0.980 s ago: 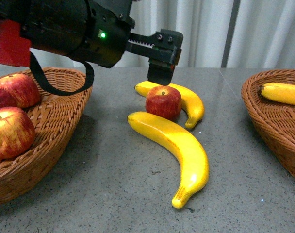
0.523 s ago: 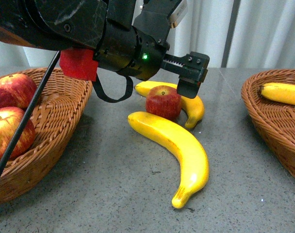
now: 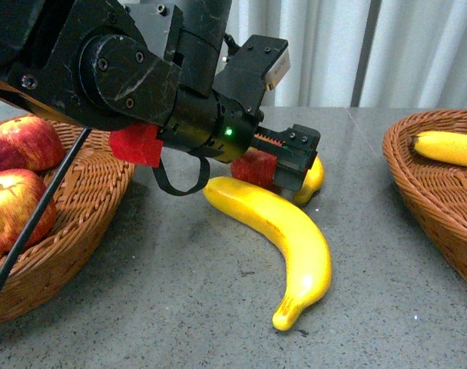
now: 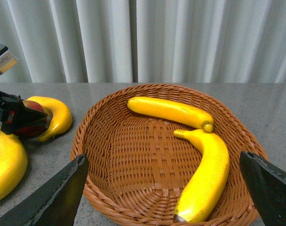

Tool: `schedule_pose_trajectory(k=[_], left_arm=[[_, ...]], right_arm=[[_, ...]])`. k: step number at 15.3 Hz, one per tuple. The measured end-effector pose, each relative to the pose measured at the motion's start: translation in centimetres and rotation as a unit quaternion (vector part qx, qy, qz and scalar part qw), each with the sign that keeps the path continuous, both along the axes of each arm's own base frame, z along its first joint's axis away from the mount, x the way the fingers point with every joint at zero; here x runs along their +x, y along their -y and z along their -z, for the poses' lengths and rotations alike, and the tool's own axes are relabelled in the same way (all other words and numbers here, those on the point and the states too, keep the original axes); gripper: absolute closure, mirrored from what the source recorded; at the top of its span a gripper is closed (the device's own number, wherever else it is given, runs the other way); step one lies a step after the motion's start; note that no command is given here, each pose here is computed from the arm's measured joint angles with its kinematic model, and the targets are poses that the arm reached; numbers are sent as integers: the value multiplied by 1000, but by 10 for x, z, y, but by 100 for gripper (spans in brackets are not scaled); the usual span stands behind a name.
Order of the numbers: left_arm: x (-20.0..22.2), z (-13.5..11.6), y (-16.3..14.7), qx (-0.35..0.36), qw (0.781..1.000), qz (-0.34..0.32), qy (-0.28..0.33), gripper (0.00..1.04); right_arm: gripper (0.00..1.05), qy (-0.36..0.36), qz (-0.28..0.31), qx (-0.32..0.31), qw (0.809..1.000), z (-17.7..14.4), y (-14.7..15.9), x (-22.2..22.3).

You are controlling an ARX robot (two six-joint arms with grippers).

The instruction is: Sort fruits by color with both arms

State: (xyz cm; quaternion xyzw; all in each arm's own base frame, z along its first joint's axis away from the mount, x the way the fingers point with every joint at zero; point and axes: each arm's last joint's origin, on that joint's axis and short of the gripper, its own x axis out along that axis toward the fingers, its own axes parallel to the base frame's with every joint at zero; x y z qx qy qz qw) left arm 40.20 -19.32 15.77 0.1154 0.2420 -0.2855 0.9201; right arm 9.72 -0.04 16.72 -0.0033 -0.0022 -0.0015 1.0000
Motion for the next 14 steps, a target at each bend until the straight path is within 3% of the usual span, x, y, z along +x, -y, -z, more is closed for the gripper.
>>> schedule_pose_trajectory(k=[2,3,5,10,12,14], left_arm=[[1,4,-1,0,1000,1,-5,12],[1,4,-2,-2,1000,3,-5,23],[2,3,-1,-10,1000,12,-5,35],[0,-3,-1,-10,1000,-1,-1,39],[-4,-23,-5,-13,999,-23,19,39],[-18,-66,-25,-26,995,-75,63,39]], right_arm=[[7,0,0,0,1000,0,0,0],[7,0,0,0,1000,0,0,0],[7,0,0,0,1000,0,0,0],[7,0,0,0,1000,0,0,0],[7,0,0,0,1000,0,0,0],[7,0,0,0,1000,0,0,0]])
